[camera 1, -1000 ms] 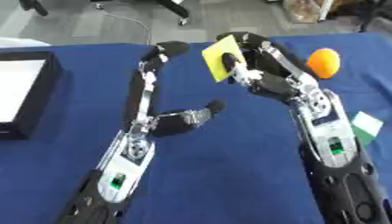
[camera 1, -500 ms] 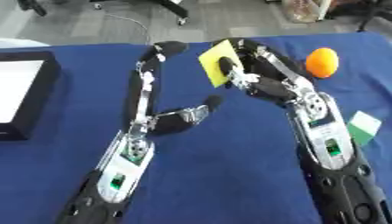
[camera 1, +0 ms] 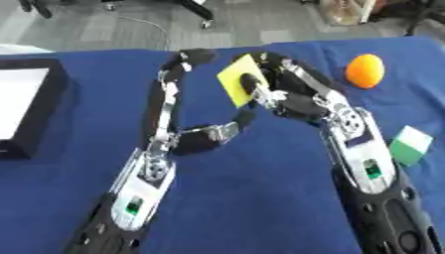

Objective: Pick up the objects with one hand, pass them to the other hand, and then place them into the box on the other side of the table.

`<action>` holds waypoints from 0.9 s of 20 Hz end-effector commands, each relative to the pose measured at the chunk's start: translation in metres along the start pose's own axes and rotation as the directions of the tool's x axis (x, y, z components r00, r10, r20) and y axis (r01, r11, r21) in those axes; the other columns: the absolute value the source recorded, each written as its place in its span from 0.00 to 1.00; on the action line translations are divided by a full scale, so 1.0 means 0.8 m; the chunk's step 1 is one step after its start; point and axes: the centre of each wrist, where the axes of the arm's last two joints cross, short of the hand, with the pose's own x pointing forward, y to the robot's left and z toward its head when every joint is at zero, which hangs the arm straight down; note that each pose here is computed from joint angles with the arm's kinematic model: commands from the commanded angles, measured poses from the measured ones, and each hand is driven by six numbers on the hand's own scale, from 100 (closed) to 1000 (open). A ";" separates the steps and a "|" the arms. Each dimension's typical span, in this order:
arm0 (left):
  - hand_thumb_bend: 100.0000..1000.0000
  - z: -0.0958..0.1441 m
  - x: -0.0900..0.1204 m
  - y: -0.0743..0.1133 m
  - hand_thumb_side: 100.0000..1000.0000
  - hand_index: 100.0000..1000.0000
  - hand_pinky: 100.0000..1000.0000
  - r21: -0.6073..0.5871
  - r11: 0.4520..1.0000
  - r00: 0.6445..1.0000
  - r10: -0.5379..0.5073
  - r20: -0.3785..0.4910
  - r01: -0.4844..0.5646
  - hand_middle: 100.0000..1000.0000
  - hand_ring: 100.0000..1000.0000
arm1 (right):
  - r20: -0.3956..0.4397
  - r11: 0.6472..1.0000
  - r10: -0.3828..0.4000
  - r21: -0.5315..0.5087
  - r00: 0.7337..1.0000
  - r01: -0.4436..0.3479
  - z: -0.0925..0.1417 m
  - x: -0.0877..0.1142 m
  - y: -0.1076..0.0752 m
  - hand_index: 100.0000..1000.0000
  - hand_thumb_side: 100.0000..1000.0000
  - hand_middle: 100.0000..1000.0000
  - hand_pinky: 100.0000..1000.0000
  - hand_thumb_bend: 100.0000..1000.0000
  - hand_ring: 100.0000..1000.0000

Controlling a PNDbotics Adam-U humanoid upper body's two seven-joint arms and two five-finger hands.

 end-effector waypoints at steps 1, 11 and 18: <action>0.59 -0.008 0.007 0.000 0.33 0.75 0.86 -0.003 1.000 0.999 0.015 0.030 -0.015 0.67 0.79 | 0.022 1.000 -0.002 0.020 1.000 0.002 -0.007 0.006 0.002 0.57 0.38 0.50 0.56 0.00 0.33; 0.46 -0.009 0.008 -0.001 0.34 0.70 0.84 0.022 0.999 0.999 0.036 0.026 -0.036 0.62 0.76 | 0.004 0.999 -0.014 0.034 1.000 0.014 -0.006 0.000 0.002 0.57 0.38 0.50 0.56 0.00 0.33; 0.34 -0.009 0.008 -0.002 0.35 0.67 0.83 0.043 0.998 0.999 0.049 0.022 -0.050 0.59 0.73 | -0.012 0.999 -0.026 0.033 1.000 0.027 -0.006 -0.004 0.002 0.57 0.38 0.50 0.56 0.00 0.33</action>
